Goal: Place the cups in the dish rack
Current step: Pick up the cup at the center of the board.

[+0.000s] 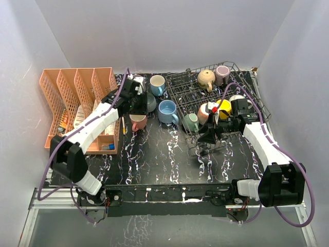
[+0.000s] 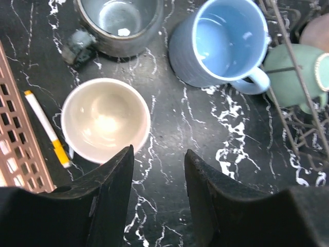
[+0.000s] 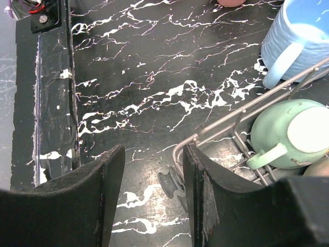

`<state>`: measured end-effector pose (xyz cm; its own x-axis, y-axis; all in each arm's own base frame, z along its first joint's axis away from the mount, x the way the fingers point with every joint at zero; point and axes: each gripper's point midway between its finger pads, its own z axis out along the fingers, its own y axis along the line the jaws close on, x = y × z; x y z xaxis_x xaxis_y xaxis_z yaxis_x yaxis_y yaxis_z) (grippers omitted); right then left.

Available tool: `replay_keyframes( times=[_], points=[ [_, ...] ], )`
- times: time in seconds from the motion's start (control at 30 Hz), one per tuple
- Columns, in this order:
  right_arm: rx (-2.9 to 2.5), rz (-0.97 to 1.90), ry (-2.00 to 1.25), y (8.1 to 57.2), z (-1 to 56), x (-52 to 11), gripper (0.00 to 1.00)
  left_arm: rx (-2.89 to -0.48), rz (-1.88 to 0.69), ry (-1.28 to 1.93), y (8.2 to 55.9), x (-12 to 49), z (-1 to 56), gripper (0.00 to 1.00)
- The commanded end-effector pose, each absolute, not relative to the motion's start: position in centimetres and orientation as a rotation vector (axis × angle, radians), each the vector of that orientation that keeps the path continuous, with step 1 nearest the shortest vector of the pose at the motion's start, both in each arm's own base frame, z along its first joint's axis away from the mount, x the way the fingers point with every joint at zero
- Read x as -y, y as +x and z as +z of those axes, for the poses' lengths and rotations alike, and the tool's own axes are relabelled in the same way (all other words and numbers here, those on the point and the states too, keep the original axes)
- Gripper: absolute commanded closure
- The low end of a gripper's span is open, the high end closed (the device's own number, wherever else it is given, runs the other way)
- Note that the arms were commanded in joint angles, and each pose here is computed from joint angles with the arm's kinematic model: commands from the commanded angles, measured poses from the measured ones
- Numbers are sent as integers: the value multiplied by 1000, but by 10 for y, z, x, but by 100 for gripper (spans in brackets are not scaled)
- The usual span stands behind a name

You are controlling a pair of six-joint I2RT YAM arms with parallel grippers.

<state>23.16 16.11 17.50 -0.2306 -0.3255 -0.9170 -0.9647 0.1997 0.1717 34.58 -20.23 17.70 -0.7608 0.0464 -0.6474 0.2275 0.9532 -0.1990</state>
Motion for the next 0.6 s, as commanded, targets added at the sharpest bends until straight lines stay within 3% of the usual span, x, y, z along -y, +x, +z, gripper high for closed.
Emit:
replay_keyframes(
  times=[0.0, 0.57],
  points=[
    [-1624, 1014, -1240, 234, 186, -163, 49, -2477, -323, 279, 358, 197, 178, 57],
    [-1625, 996, -1244, 234, 185, -162, 49, -2685, -235, 126, 383, 196, 108, 54]
  ],
)
